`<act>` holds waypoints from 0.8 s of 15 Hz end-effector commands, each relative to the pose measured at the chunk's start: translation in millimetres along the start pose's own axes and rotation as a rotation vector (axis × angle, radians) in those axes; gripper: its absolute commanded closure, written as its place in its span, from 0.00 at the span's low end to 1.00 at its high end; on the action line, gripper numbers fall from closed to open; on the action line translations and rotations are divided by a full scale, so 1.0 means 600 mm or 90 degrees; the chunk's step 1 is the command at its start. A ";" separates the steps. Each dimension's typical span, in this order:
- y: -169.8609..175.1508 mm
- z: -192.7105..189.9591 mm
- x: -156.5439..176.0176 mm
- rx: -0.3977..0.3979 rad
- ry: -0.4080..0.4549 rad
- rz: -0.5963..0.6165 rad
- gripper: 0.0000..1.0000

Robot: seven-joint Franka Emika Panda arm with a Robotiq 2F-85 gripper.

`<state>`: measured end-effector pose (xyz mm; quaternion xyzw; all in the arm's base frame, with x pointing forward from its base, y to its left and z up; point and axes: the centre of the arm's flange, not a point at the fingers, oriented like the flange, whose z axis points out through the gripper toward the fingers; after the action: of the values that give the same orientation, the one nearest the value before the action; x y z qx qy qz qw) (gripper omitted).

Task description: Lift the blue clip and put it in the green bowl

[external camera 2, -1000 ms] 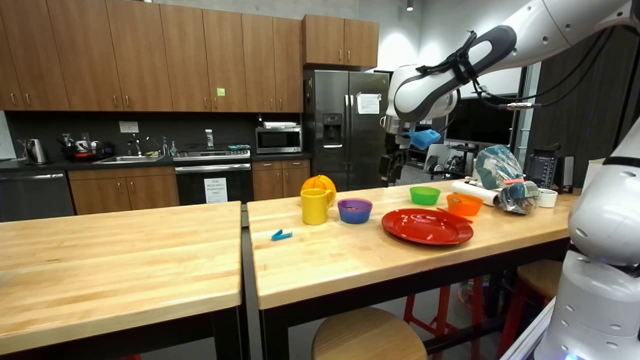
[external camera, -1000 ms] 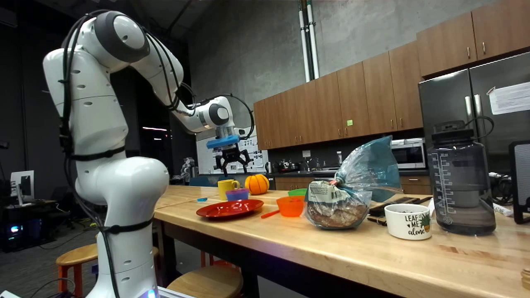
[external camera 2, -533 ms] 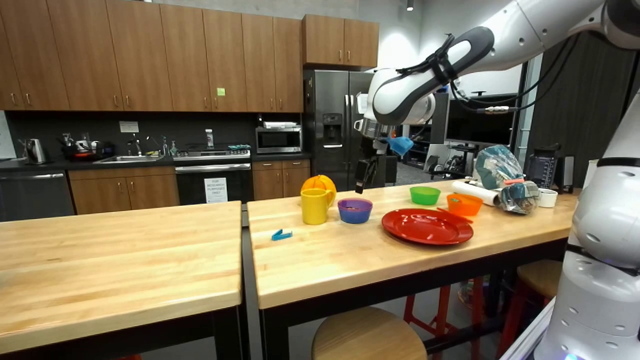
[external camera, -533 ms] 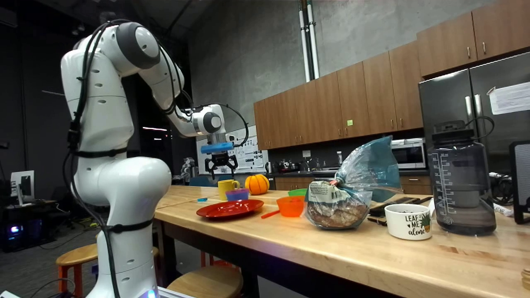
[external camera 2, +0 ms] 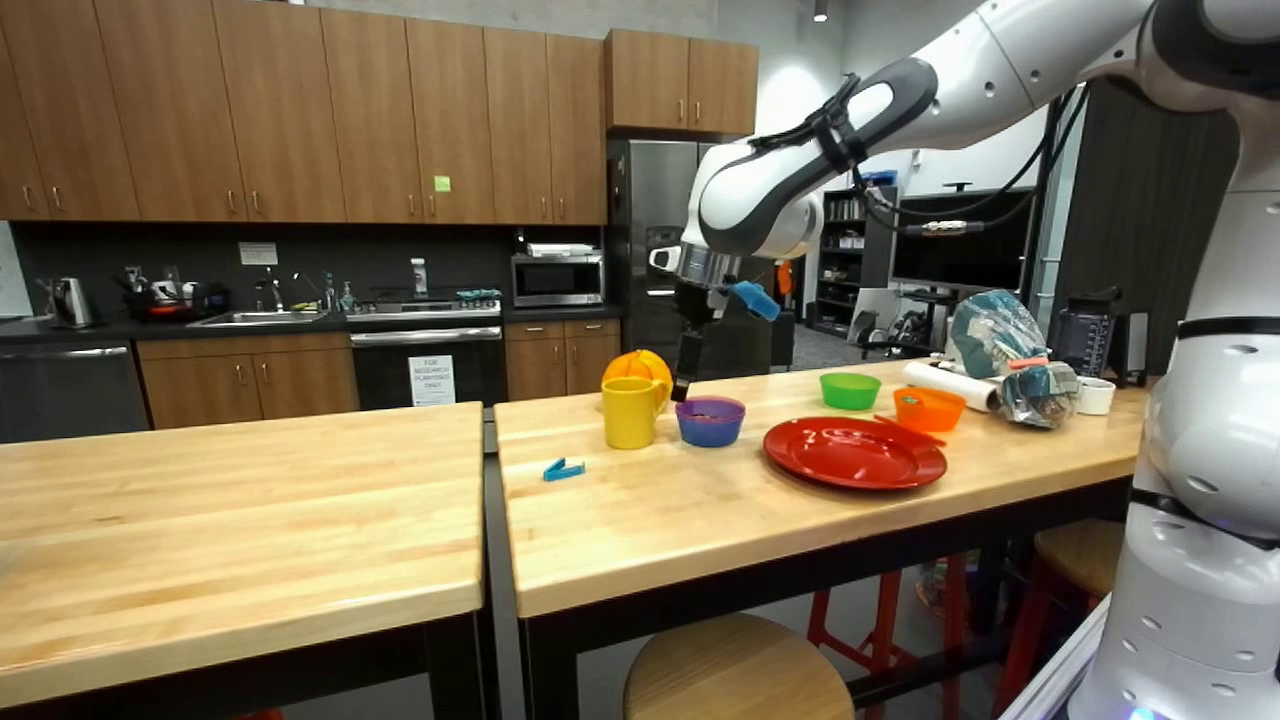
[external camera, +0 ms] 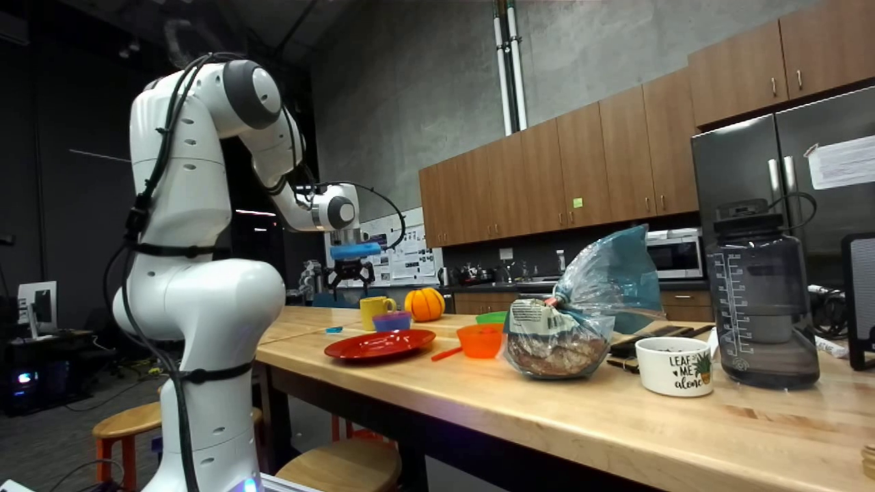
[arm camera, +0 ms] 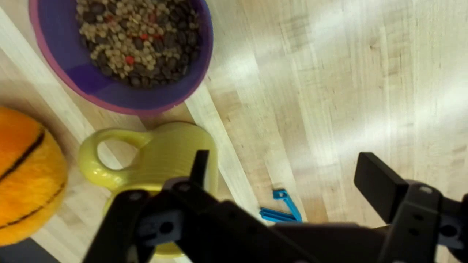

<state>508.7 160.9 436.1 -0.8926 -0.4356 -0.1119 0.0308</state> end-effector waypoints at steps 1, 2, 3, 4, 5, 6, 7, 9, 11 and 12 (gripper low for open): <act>-0.012 0.018 0.036 0.010 0.011 -0.096 0.00; -0.017 0.026 0.044 0.007 0.012 -0.115 0.00; -0.022 0.033 0.053 0.005 0.015 -0.132 0.00; -0.027 0.042 0.062 -0.003 0.020 -0.146 0.00; -0.031 0.050 0.071 -0.005 0.027 -0.162 0.00; -0.034 0.060 0.079 -0.009 0.035 -0.173 0.00; -0.037 0.068 0.087 -0.009 0.043 -0.184 0.00; -0.043 0.085 0.107 -0.007 0.056 -0.206 0.00; -0.050 0.101 0.126 -0.003 0.066 -0.227 0.00; -0.054 0.110 0.138 0.003 0.067 -0.236 0.00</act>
<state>527.3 237.8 396.8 -0.8083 -0.5689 -0.1500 0.0234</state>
